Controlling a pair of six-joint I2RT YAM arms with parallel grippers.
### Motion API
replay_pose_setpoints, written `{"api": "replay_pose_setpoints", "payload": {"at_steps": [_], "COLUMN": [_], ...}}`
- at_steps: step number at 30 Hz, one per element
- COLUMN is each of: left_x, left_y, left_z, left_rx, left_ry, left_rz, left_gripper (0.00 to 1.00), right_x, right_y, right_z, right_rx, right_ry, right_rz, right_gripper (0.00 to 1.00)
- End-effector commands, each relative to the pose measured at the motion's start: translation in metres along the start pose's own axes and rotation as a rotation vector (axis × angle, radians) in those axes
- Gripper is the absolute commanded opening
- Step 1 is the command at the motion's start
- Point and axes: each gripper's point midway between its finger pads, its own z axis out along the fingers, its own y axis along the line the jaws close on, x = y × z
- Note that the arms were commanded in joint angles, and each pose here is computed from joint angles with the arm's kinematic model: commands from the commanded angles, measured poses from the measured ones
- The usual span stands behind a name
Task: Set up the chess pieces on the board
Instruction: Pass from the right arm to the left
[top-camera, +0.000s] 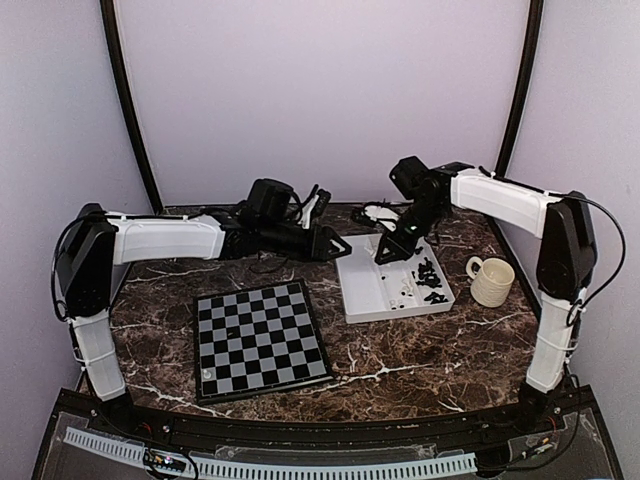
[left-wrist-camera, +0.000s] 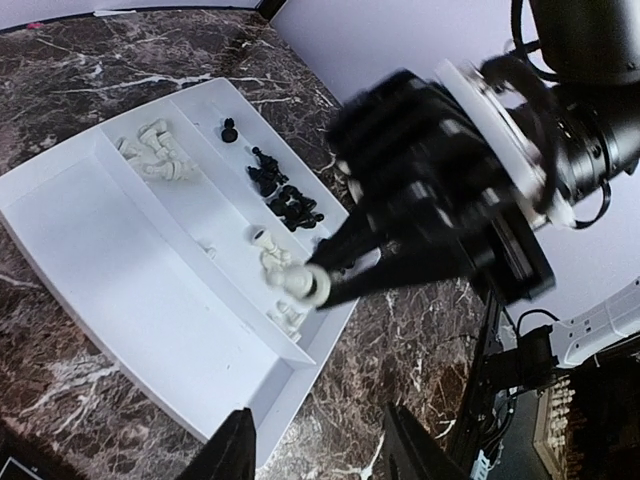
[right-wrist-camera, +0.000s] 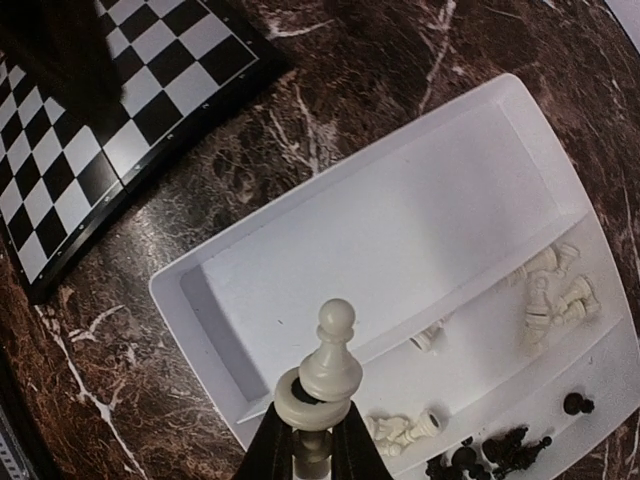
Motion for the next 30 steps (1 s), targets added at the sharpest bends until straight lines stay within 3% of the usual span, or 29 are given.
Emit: {"api": "replay_pose_setpoints", "payload": {"at_steps": [1, 13, 30], "left_x": [-0.026, -0.016, -0.018], "left_y": [-0.027, -0.019, -0.016], "left_z": [0.005, 0.023, 0.014], "left_rx": [0.141, 0.169, 0.123], "left_ry": [-0.061, -0.022, -0.033], "left_rz": [-0.050, -0.148, -0.120], "left_gripper": [0.46, 0.36, 0.02], "right_x": [-0.031, -0.043, -0.031], "right_y": [0.040, 0.058, 0.058], "right_z": [-0.018, -0.021, -0.018], "right_rx": [-0.087, -0.110, -0.097], "right_ry": [-0.091, -0.109, -0.083], "right_rz": [-0.124, -0.168, -0.163], "right_gripper": [0.06, 0.06, 0.06]}}
